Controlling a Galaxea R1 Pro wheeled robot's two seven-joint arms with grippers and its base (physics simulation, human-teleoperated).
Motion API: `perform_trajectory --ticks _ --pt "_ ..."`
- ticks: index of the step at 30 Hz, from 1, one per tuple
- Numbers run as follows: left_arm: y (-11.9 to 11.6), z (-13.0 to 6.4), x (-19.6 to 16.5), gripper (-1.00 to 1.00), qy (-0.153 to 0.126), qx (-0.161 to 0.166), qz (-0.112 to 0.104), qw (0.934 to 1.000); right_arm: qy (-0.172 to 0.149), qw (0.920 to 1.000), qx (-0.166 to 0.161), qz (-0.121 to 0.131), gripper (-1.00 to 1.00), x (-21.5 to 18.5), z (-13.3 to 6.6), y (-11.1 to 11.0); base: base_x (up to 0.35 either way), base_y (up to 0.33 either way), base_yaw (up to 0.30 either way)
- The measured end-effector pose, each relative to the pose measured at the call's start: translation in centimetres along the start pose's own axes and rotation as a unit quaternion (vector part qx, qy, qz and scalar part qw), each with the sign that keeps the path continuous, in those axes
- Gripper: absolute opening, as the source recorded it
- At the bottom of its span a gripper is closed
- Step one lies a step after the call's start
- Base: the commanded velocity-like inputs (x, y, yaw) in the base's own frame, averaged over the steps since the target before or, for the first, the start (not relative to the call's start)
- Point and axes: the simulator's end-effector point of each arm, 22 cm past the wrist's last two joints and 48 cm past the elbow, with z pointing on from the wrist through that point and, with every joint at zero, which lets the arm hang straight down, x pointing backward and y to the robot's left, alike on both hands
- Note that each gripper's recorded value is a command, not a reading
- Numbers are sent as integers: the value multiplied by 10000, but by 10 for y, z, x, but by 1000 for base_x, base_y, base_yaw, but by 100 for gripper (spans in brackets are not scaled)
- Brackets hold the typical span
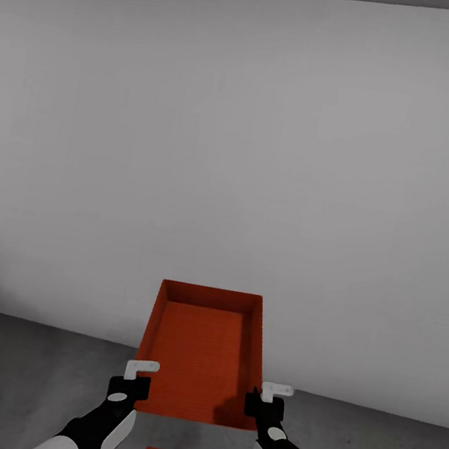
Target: Move the two storage containers from the living room to the garage. In the garage, place one container on the floor and stack the other container on top of it (either order is fine).
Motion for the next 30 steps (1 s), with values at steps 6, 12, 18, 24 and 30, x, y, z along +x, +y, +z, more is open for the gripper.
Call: perform_trajectory --ticks 6,12,18,24,30 --pt "0 2 5 -100 44 -3 7 10000 45 10000 -1 -2 -100 5 1 0 1 0 66" --pt "0 4 9 -100 89 -6 13 10000 90 10000 -2 -3 -100 10 2 0 0 0 58" --pt "0 6 14 -100 137 -9 18 9999 137 9999 -3 -7 -100 15 4 1 0 0 3" --pt "0 7 19 -100 186 -13 22 9998 188 9998 -5 -11 -100 21 5 1 0 0 -81" --pt "1 9 24 -100 234 -17 28 9997 236 9997 -7 -15 -100 26 6 1 0 0 -91"
